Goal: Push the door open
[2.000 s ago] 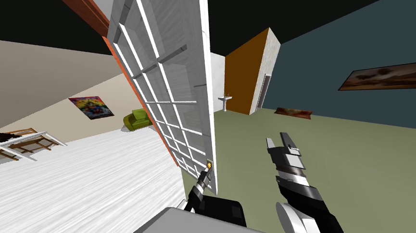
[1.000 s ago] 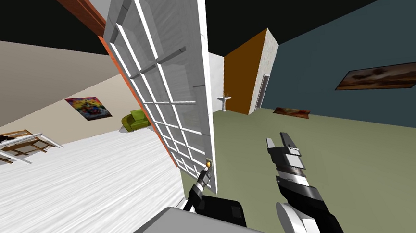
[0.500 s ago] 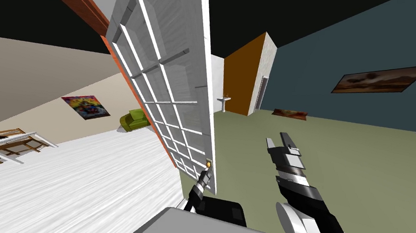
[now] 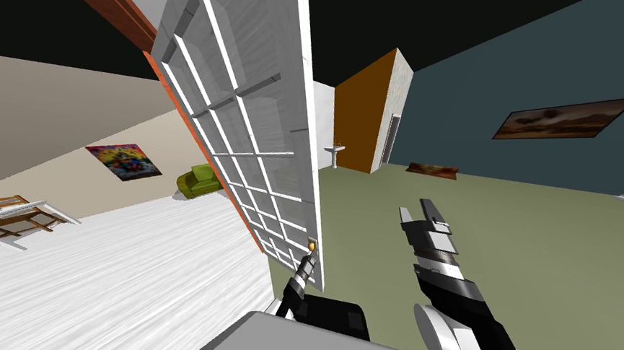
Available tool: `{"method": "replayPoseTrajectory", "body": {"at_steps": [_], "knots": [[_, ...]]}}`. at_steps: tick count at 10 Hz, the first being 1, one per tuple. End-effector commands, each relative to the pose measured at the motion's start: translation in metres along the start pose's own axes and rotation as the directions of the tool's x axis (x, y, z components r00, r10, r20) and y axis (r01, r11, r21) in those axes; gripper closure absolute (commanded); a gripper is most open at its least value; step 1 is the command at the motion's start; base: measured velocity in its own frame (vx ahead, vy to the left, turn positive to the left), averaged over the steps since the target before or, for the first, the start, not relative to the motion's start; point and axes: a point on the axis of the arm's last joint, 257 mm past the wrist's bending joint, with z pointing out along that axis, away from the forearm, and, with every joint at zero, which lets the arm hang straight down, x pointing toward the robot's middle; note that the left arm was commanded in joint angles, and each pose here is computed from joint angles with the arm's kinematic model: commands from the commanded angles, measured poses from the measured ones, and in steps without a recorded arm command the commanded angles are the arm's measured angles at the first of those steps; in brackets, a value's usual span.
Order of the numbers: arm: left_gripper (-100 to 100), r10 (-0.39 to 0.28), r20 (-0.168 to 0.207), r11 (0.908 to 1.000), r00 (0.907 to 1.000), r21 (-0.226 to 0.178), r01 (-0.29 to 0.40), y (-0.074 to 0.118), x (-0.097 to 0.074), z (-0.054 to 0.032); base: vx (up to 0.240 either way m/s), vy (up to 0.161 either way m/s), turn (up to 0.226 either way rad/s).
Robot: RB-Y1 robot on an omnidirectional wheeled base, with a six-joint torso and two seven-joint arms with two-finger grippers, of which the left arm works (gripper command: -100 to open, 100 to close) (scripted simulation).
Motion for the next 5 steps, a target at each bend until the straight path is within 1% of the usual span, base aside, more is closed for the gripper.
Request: {"method": "replayPoseTrajectory", "body": {"at_steps": [1,3,4,5], "knots": [[100,-0.023,0.029,0.9997,0.9993,0.004,0.023,0.004,-0.0179,0.0027,0.004,-0.006,-0.015],[100,-0.091,0.044,0.9958,0.9948,0.001,0.091,0.0068,-0.0237,0.0042,0.01,-0.012,-0.033],[100,-0.103,0.044,0.9946,0.9937,0.001,0.103,0.0068,-0.0237,0.0042,0.013,-0.014,-0.018],[100,-0.142,0.053,0.9899,0.9885,0.001,0.142,0.0082,-0.0267,0.0049,0.015,-0.02,-0.028]]}}
